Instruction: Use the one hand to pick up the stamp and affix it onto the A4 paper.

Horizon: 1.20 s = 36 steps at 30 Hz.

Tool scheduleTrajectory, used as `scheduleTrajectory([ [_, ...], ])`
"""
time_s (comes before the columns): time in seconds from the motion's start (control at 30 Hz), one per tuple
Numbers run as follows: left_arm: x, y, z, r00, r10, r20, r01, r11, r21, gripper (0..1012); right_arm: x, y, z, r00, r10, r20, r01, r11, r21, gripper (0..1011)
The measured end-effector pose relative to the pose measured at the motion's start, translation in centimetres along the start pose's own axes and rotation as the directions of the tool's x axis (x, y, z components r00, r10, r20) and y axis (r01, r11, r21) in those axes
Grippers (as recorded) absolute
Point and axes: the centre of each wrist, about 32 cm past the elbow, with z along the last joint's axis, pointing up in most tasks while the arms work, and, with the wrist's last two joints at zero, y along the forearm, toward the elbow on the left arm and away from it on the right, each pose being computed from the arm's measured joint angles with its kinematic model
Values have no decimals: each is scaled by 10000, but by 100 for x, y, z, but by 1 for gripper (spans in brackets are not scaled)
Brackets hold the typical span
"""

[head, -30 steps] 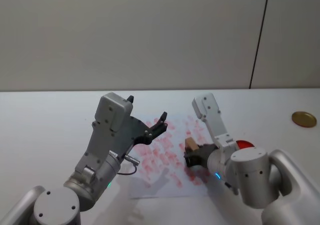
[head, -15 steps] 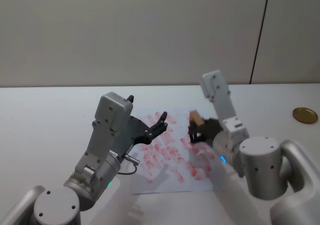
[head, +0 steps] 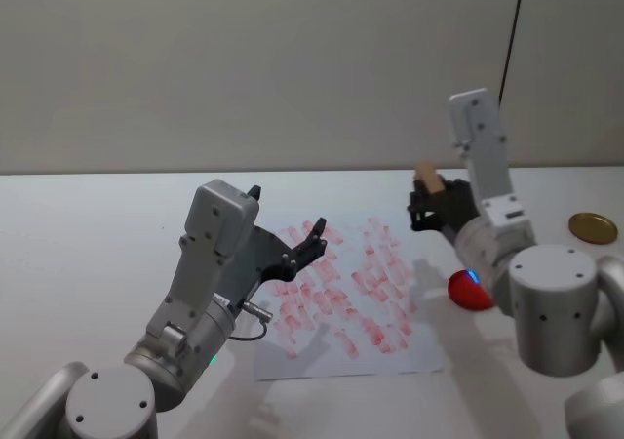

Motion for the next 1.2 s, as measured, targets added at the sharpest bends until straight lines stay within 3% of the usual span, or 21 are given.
scheduleTrajectory([
  [0.2,0,0,0,10000,1,0,-1,10000,0,993,103,-50,-18,9990,-425,-152,424,9991,-64,220],
  [0.43,0,0,0,10000,0,0,0,10000,0,993,209,-67,-134,9971,-665,-383,644,9965,-539,220],
  [0.97,0,0,0,10000,1,0,-1,10000,0,993,290,38,-520,9947,-540,-875,358,9796,-1977,220],
  [1.2,0,0,0,10000,0,0,0,10000,0,993,300,80,-623,9939,-507,-976,266,9719,-2340,220],
])
